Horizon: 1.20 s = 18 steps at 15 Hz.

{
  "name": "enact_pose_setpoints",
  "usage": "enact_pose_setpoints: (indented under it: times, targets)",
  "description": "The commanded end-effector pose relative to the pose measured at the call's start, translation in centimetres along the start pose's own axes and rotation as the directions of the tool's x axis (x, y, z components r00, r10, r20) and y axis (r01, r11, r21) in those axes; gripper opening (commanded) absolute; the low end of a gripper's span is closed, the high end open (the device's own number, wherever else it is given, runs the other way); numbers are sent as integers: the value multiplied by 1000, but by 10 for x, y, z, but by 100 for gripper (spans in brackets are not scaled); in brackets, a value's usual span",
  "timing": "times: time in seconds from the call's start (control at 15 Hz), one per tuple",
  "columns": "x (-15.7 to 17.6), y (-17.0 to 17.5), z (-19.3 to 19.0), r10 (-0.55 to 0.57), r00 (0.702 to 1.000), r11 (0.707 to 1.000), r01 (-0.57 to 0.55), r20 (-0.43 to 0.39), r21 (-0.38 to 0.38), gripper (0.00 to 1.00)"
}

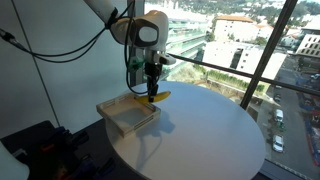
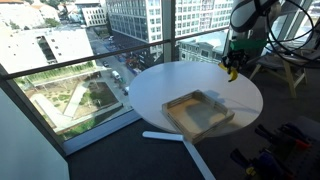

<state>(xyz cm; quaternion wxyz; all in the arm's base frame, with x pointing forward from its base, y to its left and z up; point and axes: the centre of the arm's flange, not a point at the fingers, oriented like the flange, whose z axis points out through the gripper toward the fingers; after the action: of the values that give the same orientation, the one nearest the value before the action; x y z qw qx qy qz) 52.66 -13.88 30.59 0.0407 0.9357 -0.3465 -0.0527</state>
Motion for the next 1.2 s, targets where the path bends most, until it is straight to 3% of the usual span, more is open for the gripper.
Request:
enact_pose_setpoints:
  times: [0.0, 0.67, 1.13]
  targets:
    - [10, 15, -1, 26, 999, 1000, -26, -26, 6, 16]
    - [36, 47, 9, 99, 994, 995, -99, -43, 9, 16]
    - [35, 48, 24, 96, 995, 995, -96, -24, 11, 16]
